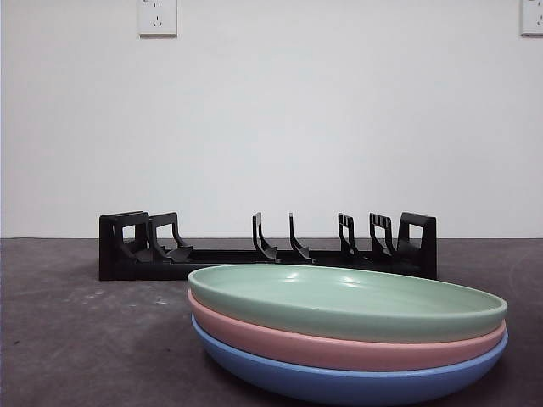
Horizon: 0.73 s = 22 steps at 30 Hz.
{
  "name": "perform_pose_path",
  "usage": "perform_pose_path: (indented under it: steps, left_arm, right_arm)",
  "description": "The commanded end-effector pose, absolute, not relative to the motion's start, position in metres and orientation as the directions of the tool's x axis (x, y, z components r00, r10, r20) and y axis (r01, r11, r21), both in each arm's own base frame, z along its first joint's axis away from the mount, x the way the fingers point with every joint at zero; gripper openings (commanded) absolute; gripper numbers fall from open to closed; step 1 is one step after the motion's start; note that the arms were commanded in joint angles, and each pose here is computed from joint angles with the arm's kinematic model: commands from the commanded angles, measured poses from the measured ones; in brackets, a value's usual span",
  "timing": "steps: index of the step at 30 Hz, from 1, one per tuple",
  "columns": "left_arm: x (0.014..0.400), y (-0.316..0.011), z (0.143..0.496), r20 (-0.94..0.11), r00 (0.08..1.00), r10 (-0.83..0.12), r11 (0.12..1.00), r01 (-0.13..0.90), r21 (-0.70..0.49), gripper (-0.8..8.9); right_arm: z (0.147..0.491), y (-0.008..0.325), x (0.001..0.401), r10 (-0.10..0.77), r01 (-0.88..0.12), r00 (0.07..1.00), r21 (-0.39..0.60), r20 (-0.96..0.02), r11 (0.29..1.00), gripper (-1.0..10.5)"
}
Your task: Place the plate
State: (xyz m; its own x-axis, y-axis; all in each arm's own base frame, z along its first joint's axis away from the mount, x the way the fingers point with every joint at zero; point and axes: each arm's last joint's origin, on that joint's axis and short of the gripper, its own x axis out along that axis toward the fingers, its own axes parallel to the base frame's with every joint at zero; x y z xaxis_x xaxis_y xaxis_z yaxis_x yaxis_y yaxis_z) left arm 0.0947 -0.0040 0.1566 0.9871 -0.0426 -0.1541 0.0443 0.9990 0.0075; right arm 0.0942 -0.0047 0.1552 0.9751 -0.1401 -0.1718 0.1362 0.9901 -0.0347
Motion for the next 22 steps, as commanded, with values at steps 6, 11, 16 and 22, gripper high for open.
perform_pose_path:
  steps: [6,11,16,22]
  left_arm:
    - [0.0956,-0.0039,0.1495,-0.177,0.983,-0.040,0.999,0.043,0.014,0.06]
    - [0.0956,-0.0039,0.1495,-0.177,0.983,-0.040,0.999,0.043,0.015,0.06]
    - [0.0956,-0.0039,0.1495,-0.177,0.983,-0.040,0.999,0.043,0.014,0.06]
    - [0.0956,-0.0039,0.1495,-0.177,0.983,-0.040,0.999,0.043,0.014,0.06]
  right_arm:
    - [0.1513,-0.0060,0.0957,-0.153,0.149,0.976,-0.038,-0.154,0.988,0.4]
    - [0.1520,-0.0061,0.0958,-0.154,0.150,0.977,-0.038,-0.148,0.988,0.4]
    - [0.1520,-0.0061,0.0958,-0.154,0.150,0.977,-0.038,-0.148,0.988,0.4]
    - [0.1520,-0.0061,0.0958,-0.154,0.150,0.977,-0.038,-0.148,0.988,0.4]
